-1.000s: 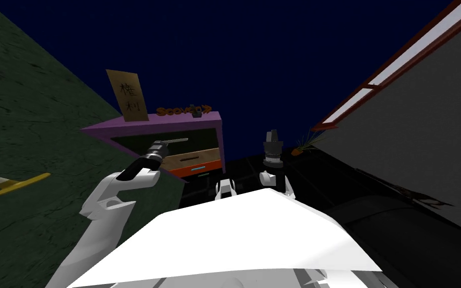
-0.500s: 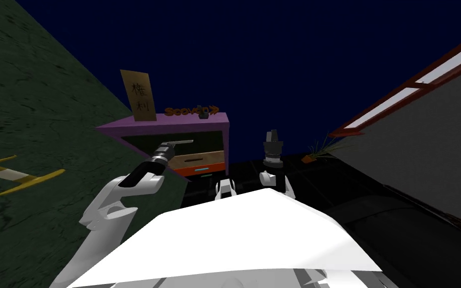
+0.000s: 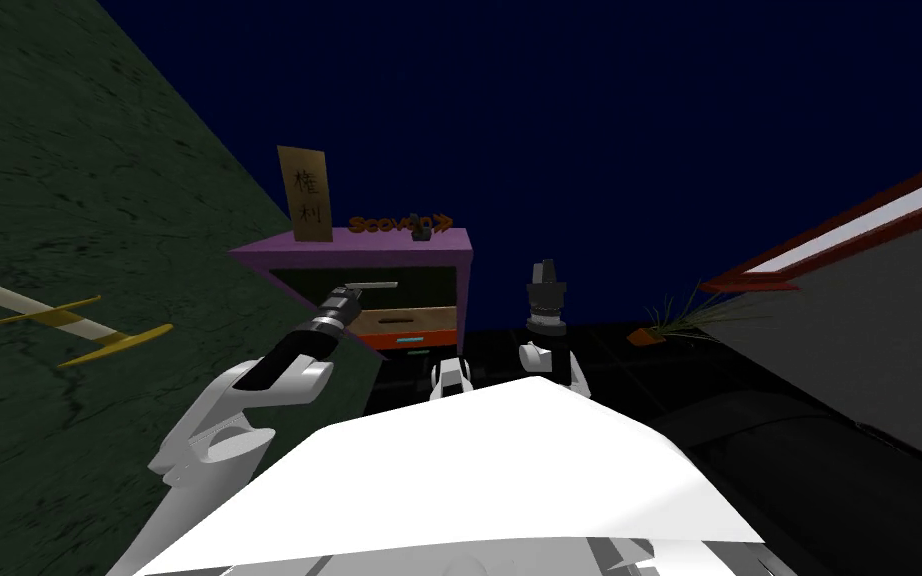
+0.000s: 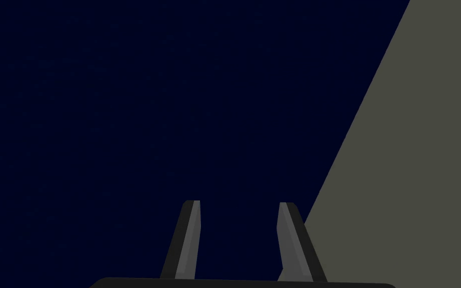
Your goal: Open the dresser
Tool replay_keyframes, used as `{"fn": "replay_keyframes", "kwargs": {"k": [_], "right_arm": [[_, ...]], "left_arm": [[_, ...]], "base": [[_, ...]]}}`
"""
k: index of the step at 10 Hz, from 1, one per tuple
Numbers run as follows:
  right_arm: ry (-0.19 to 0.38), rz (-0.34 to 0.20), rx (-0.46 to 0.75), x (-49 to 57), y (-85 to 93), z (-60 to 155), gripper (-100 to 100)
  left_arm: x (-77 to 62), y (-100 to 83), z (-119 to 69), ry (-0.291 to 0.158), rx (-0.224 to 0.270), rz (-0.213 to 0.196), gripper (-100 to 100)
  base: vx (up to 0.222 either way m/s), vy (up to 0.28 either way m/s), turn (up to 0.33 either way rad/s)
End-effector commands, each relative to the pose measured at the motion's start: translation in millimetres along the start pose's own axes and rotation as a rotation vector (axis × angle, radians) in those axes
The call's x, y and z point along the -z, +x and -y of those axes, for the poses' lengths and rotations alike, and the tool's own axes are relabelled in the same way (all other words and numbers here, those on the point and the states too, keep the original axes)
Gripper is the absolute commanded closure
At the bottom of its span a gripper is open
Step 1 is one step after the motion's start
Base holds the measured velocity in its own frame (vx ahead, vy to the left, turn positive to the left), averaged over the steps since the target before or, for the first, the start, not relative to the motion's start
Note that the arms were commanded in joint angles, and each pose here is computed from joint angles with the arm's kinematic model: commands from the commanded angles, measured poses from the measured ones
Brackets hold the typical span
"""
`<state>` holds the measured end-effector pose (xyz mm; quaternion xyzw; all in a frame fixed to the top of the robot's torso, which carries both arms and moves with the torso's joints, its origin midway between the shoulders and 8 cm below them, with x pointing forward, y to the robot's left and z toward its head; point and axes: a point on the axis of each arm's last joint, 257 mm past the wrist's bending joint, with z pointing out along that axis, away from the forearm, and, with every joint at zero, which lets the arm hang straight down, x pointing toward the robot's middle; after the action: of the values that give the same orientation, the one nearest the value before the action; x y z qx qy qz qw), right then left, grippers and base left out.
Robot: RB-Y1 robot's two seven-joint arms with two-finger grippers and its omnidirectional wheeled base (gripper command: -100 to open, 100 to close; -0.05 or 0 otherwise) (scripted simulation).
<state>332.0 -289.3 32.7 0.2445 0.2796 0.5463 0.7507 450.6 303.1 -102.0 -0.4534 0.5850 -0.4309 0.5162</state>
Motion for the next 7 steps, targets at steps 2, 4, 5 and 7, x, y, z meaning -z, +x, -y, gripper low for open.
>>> {"fn": "replay_keyframes", "kwargs": {"k": [2,4,5,7], "right_arm": [[0.0,0.0,0.0,0.0,0.0,0.0,0],[0.0,0.0,0.0,-0.1,0.0,0.0,0],[0.0,0.0,0.0,-0.1,0.1,0.0,0],[0.0,0.0,0.0,0.0,0.0,0.0,0]], "left_arm": [[17.5,31.3,15.9,0.029,0.015,-0.057,100],[21.0,33.9,19.4,0.03,0.013,-0.061,-100],[18.8,32.8,17.4,0.028,0.013,-0.058,-100],[19.1,32.4,18.9,0.028,0.014,-0.057,-100]], "base": [[0.094,-0.008,0.096],[0.008,-0.042,-0.002],[-0.006,-0.051,0.006],[0.074,0.002,-0.018]]}}
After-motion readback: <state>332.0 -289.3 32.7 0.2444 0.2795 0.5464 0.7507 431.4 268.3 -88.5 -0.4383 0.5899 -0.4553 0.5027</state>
